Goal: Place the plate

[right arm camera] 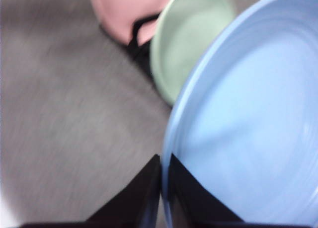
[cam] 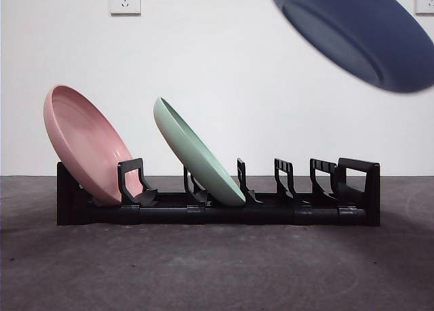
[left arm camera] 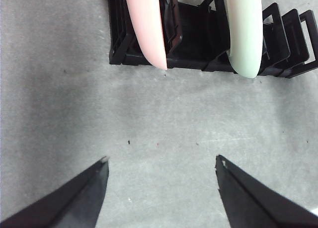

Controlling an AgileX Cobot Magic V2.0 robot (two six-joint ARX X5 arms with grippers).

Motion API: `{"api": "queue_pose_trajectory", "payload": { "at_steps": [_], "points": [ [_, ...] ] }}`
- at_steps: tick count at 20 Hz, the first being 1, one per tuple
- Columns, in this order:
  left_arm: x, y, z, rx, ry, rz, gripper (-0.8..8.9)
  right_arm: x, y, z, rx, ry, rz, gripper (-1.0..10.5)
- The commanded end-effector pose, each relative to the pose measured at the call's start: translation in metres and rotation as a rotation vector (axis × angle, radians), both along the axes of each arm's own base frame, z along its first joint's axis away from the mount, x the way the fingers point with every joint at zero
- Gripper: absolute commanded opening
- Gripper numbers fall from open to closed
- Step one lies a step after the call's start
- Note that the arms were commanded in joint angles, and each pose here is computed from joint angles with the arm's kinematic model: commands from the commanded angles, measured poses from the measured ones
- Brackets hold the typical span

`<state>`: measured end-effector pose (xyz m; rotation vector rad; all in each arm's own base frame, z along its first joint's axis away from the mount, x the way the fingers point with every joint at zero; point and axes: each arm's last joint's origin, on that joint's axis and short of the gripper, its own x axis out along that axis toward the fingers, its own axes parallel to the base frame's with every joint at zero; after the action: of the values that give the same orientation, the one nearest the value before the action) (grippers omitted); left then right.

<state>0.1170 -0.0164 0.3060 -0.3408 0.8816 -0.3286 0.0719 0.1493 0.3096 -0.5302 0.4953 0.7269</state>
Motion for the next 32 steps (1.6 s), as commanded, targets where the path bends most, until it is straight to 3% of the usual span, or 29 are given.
{"api": "queue_pose_trajectory", "payload": {
  "at_steps": [1, 8, 13, 20, 30, 32],
  "points": [
    [0.001, 0.000, 0.007, -0.008, -0.025, -0.004, 3.44, -0.015, 0.008, -0.016, -0.062, 0.028, 0.071, 0.1],
    [0.001, 0.000, 0.007, -0.008, -0.023, -0.004, 3.44, -0.044, 0.054, -0.062, -0.331, 0.080, 0.373, 0.1],
    [0.001, 0.000, 0.007, -0.008, -0.021, -0.003, 3.44, -0.039, 0.079, -0.088, -0.470, 0.048, 0.470, 0.1],
    [0.001, 0.000, 0.007, -0.008, -0.021, -0.003, 3.44, -0.014, 0.097, -0.111, -0.569, 0.010, 0.538, 0.1],
    [0.001, 0.000, 0.007, -0.008, -0.022, -0.003, 3.44, 0.010, 0.107, -0.139, -0.628, 0.065, 0.551, 0.2],
    [0.001, 0.000, 0.007, -0.008, -0.022, -0.003, 3.44, 0.010, 0.108, -0.139, -0.629, 0.065, 0.551, 0.7]
  ]
}}
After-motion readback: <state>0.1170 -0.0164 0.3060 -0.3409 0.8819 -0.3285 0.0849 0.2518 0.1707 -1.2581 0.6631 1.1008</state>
